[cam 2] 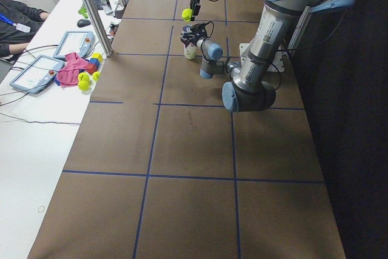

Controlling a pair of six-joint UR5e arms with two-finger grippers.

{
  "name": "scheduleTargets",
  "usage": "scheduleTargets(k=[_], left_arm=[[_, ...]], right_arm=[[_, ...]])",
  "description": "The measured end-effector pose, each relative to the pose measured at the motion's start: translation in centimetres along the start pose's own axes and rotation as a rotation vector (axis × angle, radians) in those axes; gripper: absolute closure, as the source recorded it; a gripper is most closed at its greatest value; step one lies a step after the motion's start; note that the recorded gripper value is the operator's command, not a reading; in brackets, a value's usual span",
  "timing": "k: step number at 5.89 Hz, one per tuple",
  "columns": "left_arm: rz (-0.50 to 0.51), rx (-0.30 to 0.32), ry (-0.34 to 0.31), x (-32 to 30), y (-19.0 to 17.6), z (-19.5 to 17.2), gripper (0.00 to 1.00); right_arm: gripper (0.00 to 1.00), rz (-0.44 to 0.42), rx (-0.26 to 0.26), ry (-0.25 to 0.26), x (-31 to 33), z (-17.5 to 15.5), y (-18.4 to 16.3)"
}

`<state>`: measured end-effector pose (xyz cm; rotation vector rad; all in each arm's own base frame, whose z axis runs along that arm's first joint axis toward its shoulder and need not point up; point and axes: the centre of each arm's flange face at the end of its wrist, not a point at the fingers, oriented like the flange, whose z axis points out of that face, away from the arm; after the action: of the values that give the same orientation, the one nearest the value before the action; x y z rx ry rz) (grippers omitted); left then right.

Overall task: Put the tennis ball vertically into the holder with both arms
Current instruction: 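Drop the second ball into the can with the right gripper, then open the left gripper off the can while the right arm withdraws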

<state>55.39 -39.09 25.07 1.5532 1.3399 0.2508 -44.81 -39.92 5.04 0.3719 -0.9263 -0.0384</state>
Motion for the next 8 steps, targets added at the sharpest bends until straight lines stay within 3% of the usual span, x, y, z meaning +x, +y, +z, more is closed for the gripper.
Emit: scheduleTargets(k=[4, 6, 8], left_arm=[[-0.001, 0.002, 0.001, 0.0, -0.1, 0.0, 0.10], [0.000, 0.009, -0.002, 0.0, -0.3, 0.0, 0.04], [0.003, 0.021, -0.014, -0.4, -0.7, -0.1, 0.01]], right_arm=[[0.01, -0.005, 0.003, -0.005, -0.1, -0.3, 0.2], [0.01, 0.002, 0.005, -0.011, 1.1, -1.2, -0.7], [0.01, 0.011, -0.030, 0.003, 5.2, -1.4, -2.9]])
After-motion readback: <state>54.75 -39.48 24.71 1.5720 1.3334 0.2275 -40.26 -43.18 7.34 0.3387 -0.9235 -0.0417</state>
